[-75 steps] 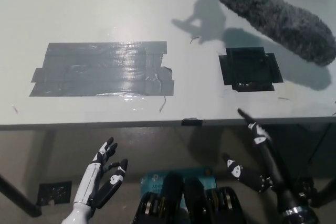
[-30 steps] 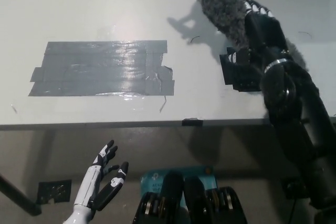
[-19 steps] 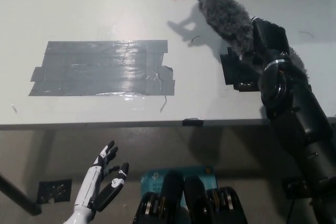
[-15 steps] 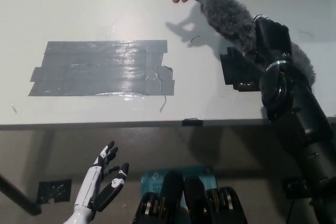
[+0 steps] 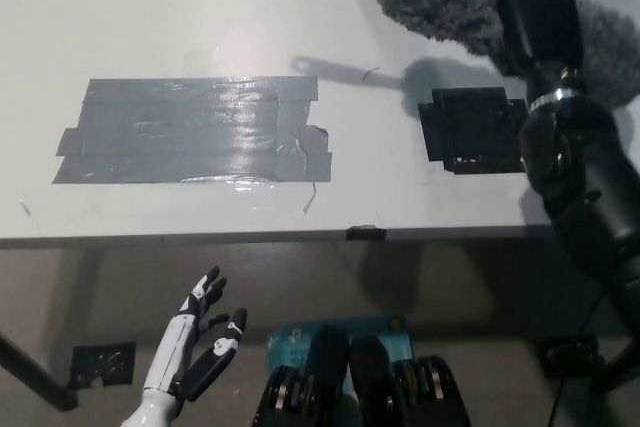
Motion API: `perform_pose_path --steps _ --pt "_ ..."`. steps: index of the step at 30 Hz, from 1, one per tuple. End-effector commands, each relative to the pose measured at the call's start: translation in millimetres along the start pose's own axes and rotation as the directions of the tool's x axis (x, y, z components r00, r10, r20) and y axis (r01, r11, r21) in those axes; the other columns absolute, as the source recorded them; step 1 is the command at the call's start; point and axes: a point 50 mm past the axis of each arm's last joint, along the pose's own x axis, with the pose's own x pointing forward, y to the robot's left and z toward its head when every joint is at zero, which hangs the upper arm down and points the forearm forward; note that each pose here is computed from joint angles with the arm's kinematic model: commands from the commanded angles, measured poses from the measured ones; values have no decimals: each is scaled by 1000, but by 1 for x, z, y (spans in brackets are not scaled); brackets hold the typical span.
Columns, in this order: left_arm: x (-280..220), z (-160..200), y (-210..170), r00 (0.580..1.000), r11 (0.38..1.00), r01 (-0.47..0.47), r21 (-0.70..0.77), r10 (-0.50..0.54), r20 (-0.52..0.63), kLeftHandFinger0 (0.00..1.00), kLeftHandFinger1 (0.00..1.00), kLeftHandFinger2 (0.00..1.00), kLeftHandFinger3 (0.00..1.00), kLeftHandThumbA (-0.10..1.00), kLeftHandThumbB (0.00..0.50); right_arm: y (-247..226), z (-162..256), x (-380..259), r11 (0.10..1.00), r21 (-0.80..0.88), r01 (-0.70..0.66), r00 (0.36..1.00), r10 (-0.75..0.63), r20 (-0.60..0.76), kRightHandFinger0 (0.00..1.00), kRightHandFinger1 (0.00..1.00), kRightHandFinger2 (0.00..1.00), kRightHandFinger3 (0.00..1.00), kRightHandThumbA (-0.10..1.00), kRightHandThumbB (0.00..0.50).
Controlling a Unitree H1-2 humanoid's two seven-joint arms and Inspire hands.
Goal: A person hands a grey duster to the robot and the robot grabs it with its right hand and places it on the black marked spot infron tof it on the desk
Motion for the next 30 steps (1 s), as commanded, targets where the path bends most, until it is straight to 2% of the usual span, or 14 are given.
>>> perform_pose_path --steps 1,3,4,5,7,10,16,17,18,19,20,23,28,30 --pt "7 14 4 997 1000 13 18 -15 78 879 1000 1000 1000 626 112 -36 7 32 990 -45 133 975 -123 187 6 394 728 398 -100 258" --pt "8 14 4 997 1000 13 13 -14 78 882 1000 1000 1000 615 114 -28 -1 30 995 -49 86 978 -75 192 0 447 831 374 -100 258" --pt "8 15 4 997 1000 13 13 -14 78 882 1000 1000 1000 613 115 -25 -4 28 996 -60 60 981 -48 187 16 511 908 504 -100 241" --pt "9 15 4 997 1000 13 16 -14 80 881 1000 1000 1000 612 114 -21 -7 26 997 -74 28 984 -14 178 1 466 854 530 -100 255" --pt "9 16 5 997 1000 13 20 -14 80 878 1000 1000 1000 612 113 -13 -12 23 996 -91 -17 987 31 158 0 511 939 648 -100 223" --pt "10 16 5 996 1000 16 24 -18 82 872 1000 1000 1000 613 110 3 -23 14 993 -69 -94 987 103 127 0 468 904 634 -100 226" --pt "11 16 3 997 1000 13 23 -15 80 867 1000 1000 1000 617 125 27 -42 1 973 32 -227 973 225 45 0 454 859 776 -100 217" --pt "11 16 3 997 1000 13 22 -15 80 867 1000 1000 1000 619 127 29 -43 1 962 53 -269 963 269 13 37 474 790 743 -52 229" --pt "11 16 3 997 1000 15 23 -16 80 868 1000 1000 1000 620 127 29 -45 3 931 96 -352 935 355 -18 217 675 1000 969 138 279" --pt "11 16 3 997 1000 16 23 -18 79 869 1000 1000 1000 621 126 28 -45 3 904 129 -408 909 415 -30 578 958 1000 1000 409 379" --pt "11 16 3 997 1000 18 21 -19 74 870 1000 1000 1000 620 125 24 -45 4 843 173 -508 853 521 -37 954 1000 1000 1000 540 376" --pt "13 18 4 996 1000 19 25 -21 82 873 1000 1000 1000 612 119 15 -46 8 776 205 -597 787 616 -39 1000 1000 1000 1000 699 487" --pt "15 19 6 996 1000 19 25 -21 85 873 1000 1000 1000 622 129 -14 -40 18 669 349 -657 716 698 11 1000 1000 1000 1000 743 500" --pt "16 19 6 996 999 22 30 -25 88 873 1000 1000 1000 624 126 -35 -33 23 638 375 -673 705 707 62 1000 1000 1000 1000 861 500"
